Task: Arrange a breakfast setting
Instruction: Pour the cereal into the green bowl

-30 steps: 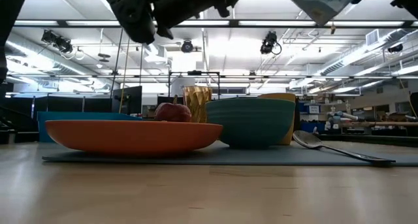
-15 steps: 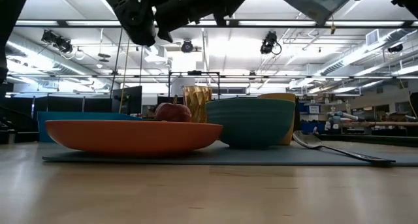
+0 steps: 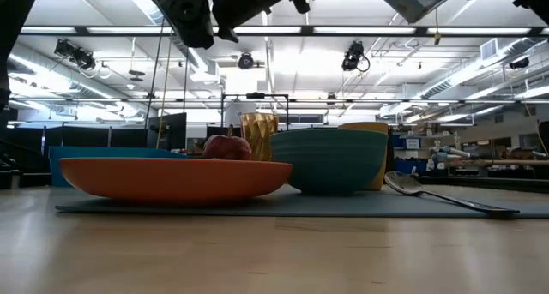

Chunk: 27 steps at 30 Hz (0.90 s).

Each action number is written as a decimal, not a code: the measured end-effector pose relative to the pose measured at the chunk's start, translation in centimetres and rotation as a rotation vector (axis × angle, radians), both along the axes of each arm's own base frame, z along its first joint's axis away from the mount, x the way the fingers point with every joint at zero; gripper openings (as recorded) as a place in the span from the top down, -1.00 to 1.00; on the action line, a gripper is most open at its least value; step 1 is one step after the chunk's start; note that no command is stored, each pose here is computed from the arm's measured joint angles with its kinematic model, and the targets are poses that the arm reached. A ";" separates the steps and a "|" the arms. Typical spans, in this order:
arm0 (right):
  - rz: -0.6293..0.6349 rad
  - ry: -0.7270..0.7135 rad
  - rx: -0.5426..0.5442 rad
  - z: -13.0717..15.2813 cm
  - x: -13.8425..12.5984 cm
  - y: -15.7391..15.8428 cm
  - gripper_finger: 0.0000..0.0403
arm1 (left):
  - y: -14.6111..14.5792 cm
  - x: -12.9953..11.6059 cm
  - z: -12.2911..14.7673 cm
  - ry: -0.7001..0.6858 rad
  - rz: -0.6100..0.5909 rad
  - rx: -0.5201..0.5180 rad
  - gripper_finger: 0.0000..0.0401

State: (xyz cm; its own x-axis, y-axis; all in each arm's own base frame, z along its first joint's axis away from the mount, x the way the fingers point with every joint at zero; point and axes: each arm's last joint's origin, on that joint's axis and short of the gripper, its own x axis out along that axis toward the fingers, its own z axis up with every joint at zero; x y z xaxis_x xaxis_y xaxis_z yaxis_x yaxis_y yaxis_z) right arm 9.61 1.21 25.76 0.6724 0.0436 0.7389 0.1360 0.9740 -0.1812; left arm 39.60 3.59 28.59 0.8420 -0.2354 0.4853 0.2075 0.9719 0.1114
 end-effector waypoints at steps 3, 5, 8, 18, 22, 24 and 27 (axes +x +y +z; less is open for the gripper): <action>-0.009 -0.037 -0.001 0.2 -0.4 -0.1 0.88 | -0.3 0.1 0.0 0.009 -0.020 0.007 -0.34; -0.012 -0.052 -0.003 0.3 -0.6 -0.1 0.88 | -0.3 0.1 0.0 0.012 -0.025 0.009 -0.34; -0.015 -0.060 -0.001 0.4 -0.7 -0.1 0.88 | -0.3 0.1 0.0 0.011 -0.027 0.012 -0.34; -0.017 0.037 -0.009 -0.2 0.6 0.0 0.87 | 0.6 0.6 1.2 -0.002 0.119 -0.067 -0.30; 0.038 0.010 -0.049 -0.2 0.3 0.3 0.87 | 0.8 0.7 1.1 0.022 0.123 -0.097 -0.27; 0.076 -0.001 -0.074 -0.1 0.2 0.5 0.87 | 1.0 0.8 0.9 0.041 0.135 -0.106 -0.28; 0.087 0.013 -0.075 -0.2 0.3 0.6 0.87 | 1.2 0.7 1.0 0.032 0.135 -0.101 -0.34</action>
State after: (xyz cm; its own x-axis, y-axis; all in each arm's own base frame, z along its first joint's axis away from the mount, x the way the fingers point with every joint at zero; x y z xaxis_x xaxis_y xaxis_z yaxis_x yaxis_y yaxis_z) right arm 9.94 1.80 25.54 0.6729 0.1575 0.7228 0.0485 0.9656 -0.2555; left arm 40.33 4.77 29.57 0.8781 -0.0709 0.4732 0.0765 0.9970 0.0074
